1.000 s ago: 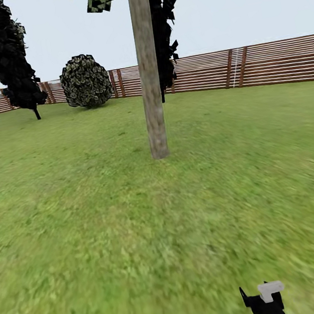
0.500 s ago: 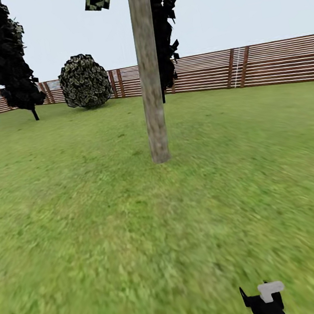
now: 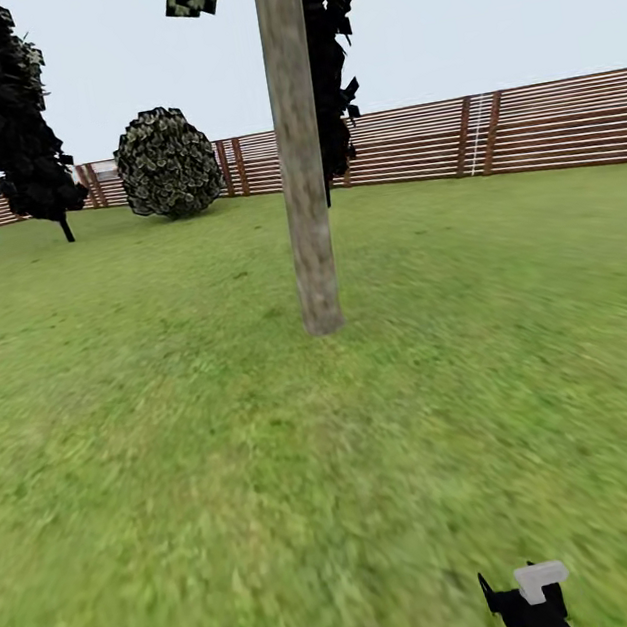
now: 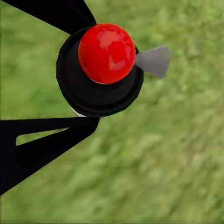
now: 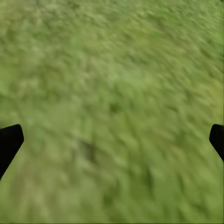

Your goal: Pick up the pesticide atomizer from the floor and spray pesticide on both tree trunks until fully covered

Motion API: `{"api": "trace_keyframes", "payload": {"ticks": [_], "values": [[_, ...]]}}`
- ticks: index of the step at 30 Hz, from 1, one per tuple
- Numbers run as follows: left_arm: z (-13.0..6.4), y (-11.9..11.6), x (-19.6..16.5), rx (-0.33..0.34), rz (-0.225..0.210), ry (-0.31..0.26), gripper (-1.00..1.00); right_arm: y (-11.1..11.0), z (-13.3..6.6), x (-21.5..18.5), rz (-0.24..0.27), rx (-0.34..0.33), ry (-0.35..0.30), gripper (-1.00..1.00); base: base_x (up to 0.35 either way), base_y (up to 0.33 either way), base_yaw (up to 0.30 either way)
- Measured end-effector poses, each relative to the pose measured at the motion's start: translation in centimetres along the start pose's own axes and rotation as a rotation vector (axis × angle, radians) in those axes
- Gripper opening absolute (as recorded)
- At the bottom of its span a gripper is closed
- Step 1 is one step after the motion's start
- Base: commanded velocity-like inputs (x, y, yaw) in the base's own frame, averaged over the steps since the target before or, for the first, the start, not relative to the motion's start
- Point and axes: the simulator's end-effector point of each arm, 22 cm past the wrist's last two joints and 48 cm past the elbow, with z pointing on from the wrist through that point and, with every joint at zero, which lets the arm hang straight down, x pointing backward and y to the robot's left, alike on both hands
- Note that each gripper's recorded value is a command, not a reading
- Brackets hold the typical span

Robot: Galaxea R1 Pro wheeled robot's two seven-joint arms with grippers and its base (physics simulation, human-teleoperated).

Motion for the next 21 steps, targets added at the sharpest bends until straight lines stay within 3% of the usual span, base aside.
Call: {"api": "trace_keyframes", "payload": {"ticks": [21], "values": [[0.0, 0.06, 0.02, -0.001, 0.0, 0.001, -1.0, -0.01, 0.0, 0.01, 0.0, 0.0, 0.0, 1.0, 0.337, 0.0, 0.0]]}}
